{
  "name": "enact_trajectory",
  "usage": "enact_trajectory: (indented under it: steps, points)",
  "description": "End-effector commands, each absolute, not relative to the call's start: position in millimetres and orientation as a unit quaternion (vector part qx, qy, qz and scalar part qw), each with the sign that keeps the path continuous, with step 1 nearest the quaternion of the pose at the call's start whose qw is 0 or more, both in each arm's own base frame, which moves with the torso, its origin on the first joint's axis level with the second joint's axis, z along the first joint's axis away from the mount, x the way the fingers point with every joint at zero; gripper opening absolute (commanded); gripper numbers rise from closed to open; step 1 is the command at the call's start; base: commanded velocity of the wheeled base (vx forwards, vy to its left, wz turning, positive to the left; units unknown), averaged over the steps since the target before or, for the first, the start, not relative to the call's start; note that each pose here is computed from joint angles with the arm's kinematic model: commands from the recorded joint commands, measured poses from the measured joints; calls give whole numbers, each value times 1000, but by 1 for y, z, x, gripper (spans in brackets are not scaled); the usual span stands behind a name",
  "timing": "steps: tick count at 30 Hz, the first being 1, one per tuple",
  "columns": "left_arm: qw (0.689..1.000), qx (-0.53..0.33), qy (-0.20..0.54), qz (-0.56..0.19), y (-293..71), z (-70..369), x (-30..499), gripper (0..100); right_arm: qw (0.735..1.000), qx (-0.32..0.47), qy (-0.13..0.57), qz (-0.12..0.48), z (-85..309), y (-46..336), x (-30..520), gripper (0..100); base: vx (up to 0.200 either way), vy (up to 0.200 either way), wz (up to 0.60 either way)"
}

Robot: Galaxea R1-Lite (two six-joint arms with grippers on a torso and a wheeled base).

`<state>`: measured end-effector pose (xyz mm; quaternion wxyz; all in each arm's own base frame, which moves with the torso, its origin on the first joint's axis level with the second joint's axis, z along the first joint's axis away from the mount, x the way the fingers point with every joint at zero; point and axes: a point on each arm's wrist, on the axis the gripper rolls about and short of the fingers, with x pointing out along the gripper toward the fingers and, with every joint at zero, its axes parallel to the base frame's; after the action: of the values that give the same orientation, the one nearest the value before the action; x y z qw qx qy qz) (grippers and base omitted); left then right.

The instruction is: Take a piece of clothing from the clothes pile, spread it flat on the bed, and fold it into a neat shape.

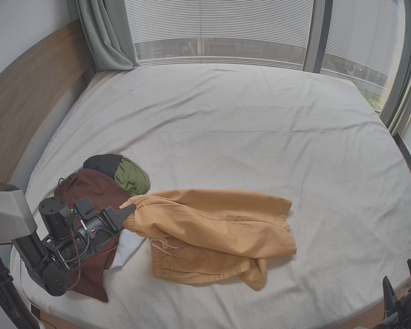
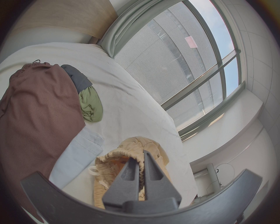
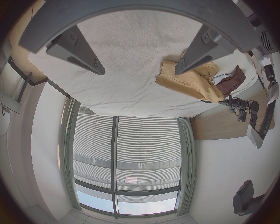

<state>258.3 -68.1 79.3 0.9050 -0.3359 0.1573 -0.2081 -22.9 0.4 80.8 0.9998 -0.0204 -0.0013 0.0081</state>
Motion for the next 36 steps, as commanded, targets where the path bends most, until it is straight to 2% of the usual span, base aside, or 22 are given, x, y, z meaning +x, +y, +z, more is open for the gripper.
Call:
enact_trajectory:
  steps: [1, 25, 27, 28, 29, 30, 31, 33, 36]
  points:
    - [907, -333, 176, -189, -65, 64, 267, 0, 1000, -21, -1, 8, 76, 0, -23, 100, 0, 0, 0]
    - [909, -332, 166, -188, -67, 67, 269, 0, 1000, -19, -13, 7, 78, 0, -23, 100, 0, 0, 0]
    - [909, -332, 167, -187, -66, 67, 269, 0, 996, -21, -83, 5, 100, 0, -28, 100, 0, 0, 0]
    - [910, -331, 163, -188, -66, 68, 270, 0, 992, -24, -120, 0, 126, 1, -31, 100, 0, 0, 0]
    - [910, -331, 163, -188, -66, 68, 270, 0, 992, -24, -120, 0, 126, 1, -31, 100, 0, 0, 0]
    - [910, -331, 163, -190, -67, 68, 270, 0, 993, -28, -112, -2, 149, 1, -28, 100, 0, 0, 0]
    - [910, -331, 164, -191, -68, 68, 270, 0, 994, -28, -110, -1, 155, 1, -27, 100, 0, 0, 0]
    - [910, -331, 163, -191, -68, 68, 270, 0, 994, -28, -106, -1, 157, 1, -27, 100, 0, 0, 0]
    - [910, -331, 160, -193, -68, 70, 270, 0, 998, -25, -63, 2, 155, 1, -19, 100, 0, 0, 0]
